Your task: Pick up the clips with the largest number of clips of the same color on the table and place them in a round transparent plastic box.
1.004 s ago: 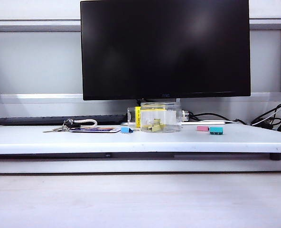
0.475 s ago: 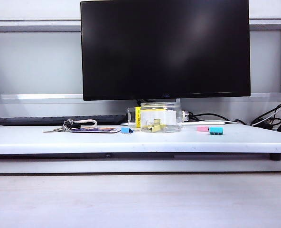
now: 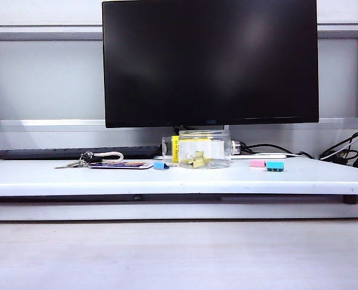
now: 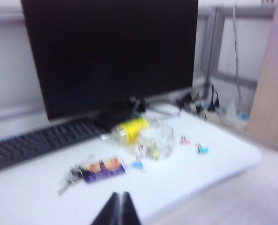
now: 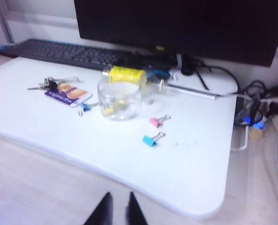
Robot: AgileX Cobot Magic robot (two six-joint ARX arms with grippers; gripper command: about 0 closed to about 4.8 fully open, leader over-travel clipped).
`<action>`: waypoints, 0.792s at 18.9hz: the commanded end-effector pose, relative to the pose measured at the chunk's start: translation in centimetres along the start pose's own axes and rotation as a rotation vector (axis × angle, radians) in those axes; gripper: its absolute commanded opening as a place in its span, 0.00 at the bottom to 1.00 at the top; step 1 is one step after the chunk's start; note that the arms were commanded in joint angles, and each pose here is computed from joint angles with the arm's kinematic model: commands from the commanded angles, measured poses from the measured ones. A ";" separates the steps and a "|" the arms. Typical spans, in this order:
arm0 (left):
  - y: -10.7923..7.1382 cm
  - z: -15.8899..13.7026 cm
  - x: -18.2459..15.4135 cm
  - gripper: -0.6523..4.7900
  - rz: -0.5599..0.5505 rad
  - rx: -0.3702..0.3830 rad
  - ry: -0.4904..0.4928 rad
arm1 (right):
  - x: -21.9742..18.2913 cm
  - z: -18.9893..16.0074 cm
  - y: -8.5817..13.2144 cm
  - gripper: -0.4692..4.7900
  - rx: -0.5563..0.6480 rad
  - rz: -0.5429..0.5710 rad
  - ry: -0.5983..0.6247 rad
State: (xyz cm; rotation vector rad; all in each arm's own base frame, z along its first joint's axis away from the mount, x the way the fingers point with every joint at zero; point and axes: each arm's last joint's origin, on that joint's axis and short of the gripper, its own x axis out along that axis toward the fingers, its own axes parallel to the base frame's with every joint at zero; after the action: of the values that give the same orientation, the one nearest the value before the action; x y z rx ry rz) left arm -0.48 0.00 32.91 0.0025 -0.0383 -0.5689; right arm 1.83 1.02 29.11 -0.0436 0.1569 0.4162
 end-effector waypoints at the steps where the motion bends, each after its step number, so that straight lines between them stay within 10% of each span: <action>1: 0.1 -1.3 1.1 0.11 -0.008 -0.002 0.038 | 0.4 -0.4 -0.1 0.08 0.003 -0.001 0.010; 15: 0.4 -5.5 4.1 0.11 0.060 -0.031 0.158 | 0.7 -0.7 -0.3 0.09 0.015 -0.064 0.027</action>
State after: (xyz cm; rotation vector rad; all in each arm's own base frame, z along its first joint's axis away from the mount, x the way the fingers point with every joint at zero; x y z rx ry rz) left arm 3.41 -1.90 27.61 0.0256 0.1163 -0.5158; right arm 2.54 0.97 27.99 -0.0462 0.2043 0.3553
